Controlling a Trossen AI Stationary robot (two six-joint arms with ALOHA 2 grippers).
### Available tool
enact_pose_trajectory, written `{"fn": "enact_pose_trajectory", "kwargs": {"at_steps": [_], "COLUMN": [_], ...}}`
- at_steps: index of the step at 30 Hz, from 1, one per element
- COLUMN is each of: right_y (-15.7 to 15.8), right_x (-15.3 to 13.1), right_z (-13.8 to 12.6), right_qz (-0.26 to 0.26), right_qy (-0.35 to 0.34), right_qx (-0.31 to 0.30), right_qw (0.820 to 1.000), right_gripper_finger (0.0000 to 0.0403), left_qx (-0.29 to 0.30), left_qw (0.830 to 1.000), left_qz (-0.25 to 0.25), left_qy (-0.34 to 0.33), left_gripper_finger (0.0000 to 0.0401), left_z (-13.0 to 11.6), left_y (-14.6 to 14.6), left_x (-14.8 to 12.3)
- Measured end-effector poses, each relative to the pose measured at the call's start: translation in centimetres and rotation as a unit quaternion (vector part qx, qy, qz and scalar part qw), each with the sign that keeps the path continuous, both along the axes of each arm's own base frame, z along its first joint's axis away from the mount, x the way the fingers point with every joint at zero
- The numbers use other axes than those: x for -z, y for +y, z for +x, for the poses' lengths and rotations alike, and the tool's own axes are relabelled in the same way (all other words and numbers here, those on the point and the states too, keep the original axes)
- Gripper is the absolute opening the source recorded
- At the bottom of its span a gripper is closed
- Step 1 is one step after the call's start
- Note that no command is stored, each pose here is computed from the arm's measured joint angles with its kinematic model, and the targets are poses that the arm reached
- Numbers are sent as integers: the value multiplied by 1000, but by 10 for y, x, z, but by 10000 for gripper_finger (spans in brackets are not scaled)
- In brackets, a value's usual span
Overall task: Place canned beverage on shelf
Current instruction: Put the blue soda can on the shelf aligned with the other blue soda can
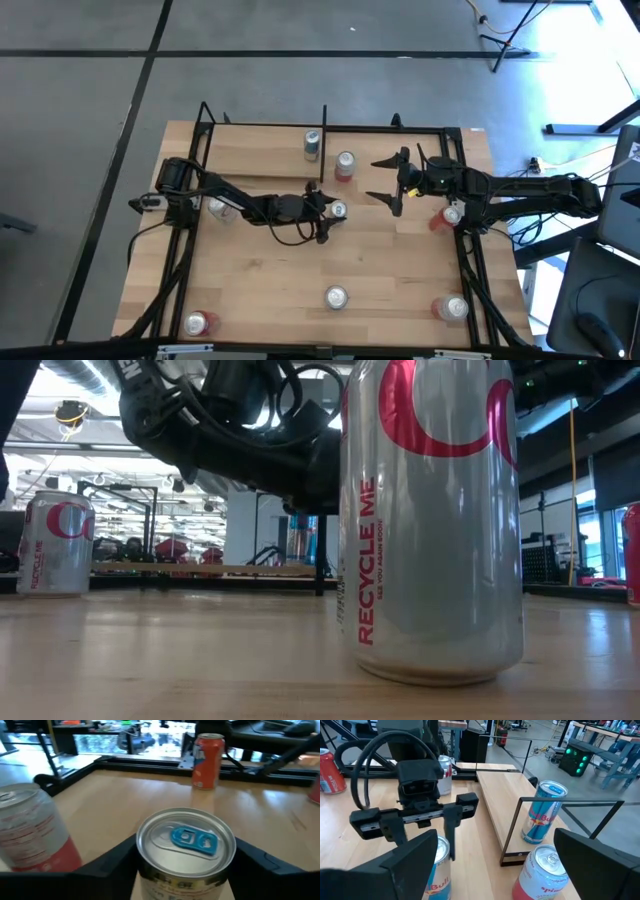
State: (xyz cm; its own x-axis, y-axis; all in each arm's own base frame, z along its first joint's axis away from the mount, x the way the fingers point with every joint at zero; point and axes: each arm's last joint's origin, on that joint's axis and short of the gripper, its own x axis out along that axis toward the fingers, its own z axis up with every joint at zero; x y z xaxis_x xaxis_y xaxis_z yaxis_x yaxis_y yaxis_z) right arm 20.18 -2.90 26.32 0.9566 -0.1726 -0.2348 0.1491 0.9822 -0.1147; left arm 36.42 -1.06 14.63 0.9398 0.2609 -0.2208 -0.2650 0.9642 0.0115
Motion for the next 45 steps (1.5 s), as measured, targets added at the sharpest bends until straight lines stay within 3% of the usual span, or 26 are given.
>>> {"fn": "enact_pose_trajectory", "kwargs": {"at_steps": [3, 9, 14, 20, 25, 30, 34, 39, 45], "right_y": [0, 0, 0, 0, 0, -1, -2, -2, -2], "right_x": [1, 2, 2, 2, 2, 4, 9, 11, 10], "right_z": [0, 0, -1, -1, 0, 5, 11, 17, 18], "right_qz": [1, 2, 2, 2, 2, 1, -4, -14, -16], "right_qy": [5, 11, 12, 12, 12, 9, 15, 10, 2], "right_qx": [0, -4, -4, -4, -3, -4, -5, -7, -7], "right_qw": [1000, 1000, 1000, 1000, 1000, 1000, 1000, 1000, 1000], "right_gripper_finger": [386, 386, 386, 386, 386, 386, 386, 386, 386], "left_qx": [24, 34, 37, 0, -15, 47, 102, 134, 130], "left_qw": [1000, 999, 997, 996, 995, 996, 994, 991, 991], "left_qz": [4, 20, 54, 87, 88, 65, 20, -9, 5], "left_qy": [7, 28, 51, 37, 49, 41, 33, 22, 15], "left_gripper_finger": [187, 187, 187, 187, 187, 187, 187, 187, 187], "left_z": [-2, -19, -48, -84, -108, -121, -130, -127, -119], "left_y": [-1, -1, 4, 27, 65, 111, 142, 160, 171], "left_x": [-6, -46, -88, -125, -118, -115, -104, -91, -78]}}
